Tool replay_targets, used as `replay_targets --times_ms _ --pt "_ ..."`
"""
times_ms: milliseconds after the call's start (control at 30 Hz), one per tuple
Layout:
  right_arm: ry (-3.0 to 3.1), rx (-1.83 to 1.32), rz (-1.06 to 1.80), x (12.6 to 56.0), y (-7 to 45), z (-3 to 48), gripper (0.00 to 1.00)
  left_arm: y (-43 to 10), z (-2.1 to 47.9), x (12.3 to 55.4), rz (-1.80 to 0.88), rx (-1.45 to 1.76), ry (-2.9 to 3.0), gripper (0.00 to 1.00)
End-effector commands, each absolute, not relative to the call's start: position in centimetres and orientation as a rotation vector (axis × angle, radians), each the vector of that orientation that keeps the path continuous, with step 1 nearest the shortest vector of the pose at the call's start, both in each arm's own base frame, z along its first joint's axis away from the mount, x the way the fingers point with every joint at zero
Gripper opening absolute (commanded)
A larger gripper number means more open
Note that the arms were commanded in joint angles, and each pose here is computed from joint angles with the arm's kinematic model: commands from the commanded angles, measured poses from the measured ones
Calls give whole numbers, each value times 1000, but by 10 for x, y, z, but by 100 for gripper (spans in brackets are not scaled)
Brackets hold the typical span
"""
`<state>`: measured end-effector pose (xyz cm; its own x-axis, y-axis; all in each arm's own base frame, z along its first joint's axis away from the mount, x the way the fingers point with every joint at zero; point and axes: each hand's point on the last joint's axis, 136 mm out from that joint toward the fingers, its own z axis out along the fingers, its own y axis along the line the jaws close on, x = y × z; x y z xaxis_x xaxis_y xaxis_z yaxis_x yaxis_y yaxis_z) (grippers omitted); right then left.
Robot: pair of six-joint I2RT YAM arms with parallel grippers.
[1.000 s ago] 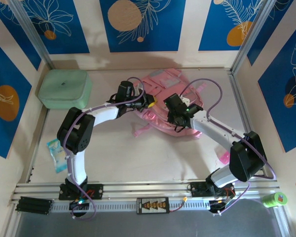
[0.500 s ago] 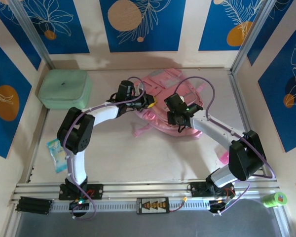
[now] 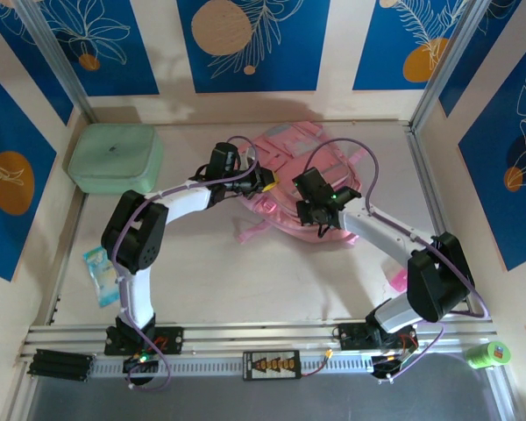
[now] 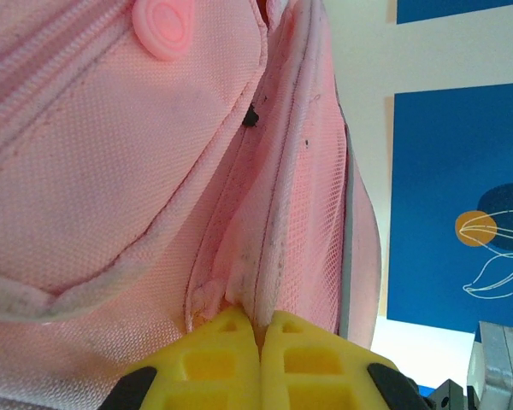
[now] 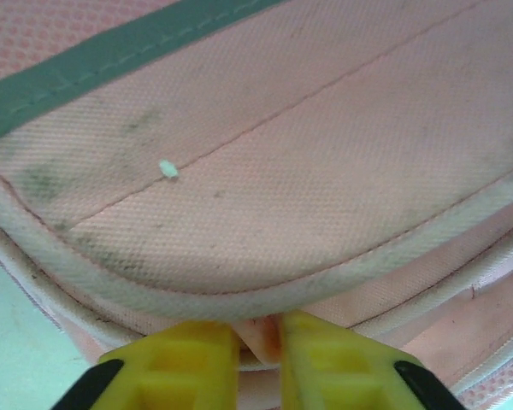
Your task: Pack the student bag
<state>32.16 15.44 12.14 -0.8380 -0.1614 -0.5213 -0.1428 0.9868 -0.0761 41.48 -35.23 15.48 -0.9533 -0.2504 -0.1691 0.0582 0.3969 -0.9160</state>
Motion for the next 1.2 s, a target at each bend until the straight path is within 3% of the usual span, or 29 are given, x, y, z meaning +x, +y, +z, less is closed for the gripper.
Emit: replay_targets --times_ms 0,300,533,733,1000,1167 --pt "2534 -173 -80 322 141 131 9 -342 192 430 -1567 -118 2269 0" --pt "2543 100 22 312 99 128 8 -327 184 436 -1502 -122 2285 0" --pt "2502 -108 325 311 139 149 14 -326 184 438 -1507 -119 2283 0" --pt "2598 -133 262 313 137 125 17 -327 189 438 -1526 -106 2272 0" --pt "2596 -170 258 319 145 124 38 -326 192 438 -1536 -94 2270 0" --pt "2574 -173 142 327 143 135 41 -326 196 438 -1535 -87 2265 0"
